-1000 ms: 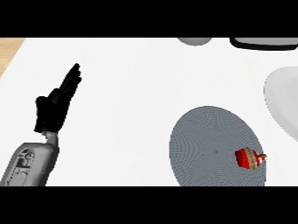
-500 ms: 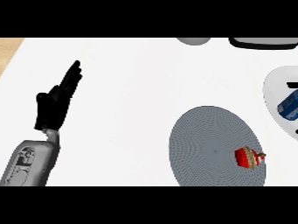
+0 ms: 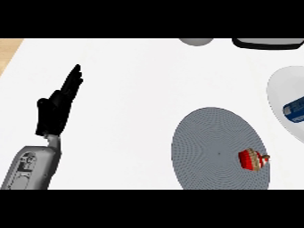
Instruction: Pick the can from the placemat and place it in the plate
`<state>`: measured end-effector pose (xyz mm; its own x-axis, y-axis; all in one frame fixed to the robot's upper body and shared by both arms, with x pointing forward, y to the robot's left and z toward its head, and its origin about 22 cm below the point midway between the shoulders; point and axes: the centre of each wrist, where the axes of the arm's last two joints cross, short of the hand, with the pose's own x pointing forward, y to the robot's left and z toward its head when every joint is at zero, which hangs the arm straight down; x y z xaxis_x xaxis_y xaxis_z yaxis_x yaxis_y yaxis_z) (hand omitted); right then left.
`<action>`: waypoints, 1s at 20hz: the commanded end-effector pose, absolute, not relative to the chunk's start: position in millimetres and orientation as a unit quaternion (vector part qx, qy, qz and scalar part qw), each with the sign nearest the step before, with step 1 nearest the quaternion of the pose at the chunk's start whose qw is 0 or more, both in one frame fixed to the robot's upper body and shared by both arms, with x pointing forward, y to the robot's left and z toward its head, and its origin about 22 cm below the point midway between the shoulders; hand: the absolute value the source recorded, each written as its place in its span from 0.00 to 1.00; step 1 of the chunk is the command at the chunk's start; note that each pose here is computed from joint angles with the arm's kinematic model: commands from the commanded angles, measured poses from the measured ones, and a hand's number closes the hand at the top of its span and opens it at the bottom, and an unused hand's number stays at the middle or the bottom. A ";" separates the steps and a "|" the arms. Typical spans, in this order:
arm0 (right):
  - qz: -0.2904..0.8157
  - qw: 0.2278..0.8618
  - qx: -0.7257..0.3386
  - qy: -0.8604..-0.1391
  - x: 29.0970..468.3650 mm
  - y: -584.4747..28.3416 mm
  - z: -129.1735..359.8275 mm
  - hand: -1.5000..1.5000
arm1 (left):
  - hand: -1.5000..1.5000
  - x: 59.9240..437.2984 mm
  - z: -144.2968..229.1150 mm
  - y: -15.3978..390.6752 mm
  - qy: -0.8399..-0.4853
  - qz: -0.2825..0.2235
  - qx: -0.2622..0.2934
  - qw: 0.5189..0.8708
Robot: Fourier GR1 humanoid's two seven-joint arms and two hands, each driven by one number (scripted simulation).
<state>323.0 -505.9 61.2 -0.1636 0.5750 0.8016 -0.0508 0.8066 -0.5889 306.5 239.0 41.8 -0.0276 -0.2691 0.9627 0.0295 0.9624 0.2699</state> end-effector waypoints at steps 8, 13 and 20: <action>0.098 0.633 -0.167 -0.750 254.6 -588.7 126.5 0.00 | 0.50 305.9 43.6 249.3 -0.708 -0.105 0.089 0.692; 0.098 0.642 -0.171 -0.741 246.3 -593.7 125.7 0.00 | 0.50 302.8 36.2 237.1 -0.712 -0.104 0.075 0.690; 0.100 0.650 -0.180 -0.732 236.8 -598.3 122.4 0.00 | 0.50 307.8 49.0 238.7 -0.720 -0.104 0.074 0.682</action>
